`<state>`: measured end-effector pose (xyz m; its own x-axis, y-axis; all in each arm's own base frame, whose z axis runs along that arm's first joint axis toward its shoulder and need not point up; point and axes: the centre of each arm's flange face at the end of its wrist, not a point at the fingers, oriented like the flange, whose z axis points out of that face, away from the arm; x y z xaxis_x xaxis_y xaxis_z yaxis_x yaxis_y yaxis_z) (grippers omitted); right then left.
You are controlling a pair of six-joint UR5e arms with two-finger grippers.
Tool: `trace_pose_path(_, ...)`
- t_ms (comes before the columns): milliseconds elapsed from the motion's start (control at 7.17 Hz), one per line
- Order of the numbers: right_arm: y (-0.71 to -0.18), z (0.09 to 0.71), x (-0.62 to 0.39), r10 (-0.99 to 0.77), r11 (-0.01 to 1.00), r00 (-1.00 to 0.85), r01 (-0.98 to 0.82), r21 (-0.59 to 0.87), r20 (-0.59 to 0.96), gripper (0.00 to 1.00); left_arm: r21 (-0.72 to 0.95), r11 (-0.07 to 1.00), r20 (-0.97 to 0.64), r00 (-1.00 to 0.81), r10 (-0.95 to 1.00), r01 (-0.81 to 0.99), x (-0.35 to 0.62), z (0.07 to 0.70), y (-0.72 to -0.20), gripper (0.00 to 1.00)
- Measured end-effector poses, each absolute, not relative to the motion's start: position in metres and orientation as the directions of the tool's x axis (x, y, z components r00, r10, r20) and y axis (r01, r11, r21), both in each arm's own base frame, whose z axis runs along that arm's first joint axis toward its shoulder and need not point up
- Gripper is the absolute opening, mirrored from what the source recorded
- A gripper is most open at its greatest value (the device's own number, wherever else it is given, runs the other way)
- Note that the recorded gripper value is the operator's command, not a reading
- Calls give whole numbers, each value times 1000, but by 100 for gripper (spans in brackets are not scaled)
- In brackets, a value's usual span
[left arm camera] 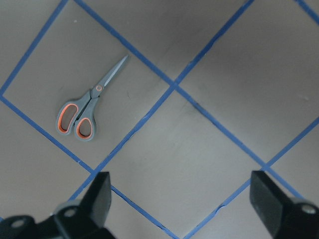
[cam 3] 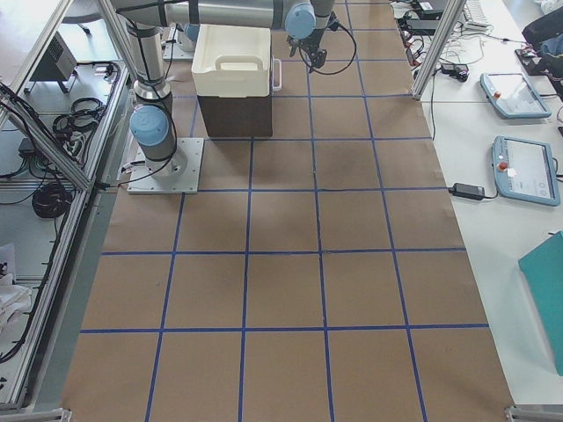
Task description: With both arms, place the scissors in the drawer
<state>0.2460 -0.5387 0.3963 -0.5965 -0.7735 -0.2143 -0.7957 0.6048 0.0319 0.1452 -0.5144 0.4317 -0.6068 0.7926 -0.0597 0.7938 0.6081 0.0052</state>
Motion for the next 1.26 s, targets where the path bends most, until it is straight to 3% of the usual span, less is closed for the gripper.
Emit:
trace_pose_path(279, -554, 366, 275, -858, 443, -433, -896, 28, -278, 100, 21, 389, -29, -388, 921, 921, 193, 373, -533, 98)
trace_pose_path(558, -570, 349, 277, -881, 348, -337, -937, 27, -331, 100, 17, 210, -16, -209, 978, 978, 217, 320, -556, 94)
trace_pose_path(837, -562, 330, 275, -843, 272, -273, -960, 71, -464, 100, 27, 78, -40, -77, 996, 997, 233, 271, -579, 94)
trace_pose_path(1256, -559, 310, 280, -827, 131, -94, -991, -28, -554, 100, -3, -13, -61, 13, 998, 1000, 241, 216, -599, 94)
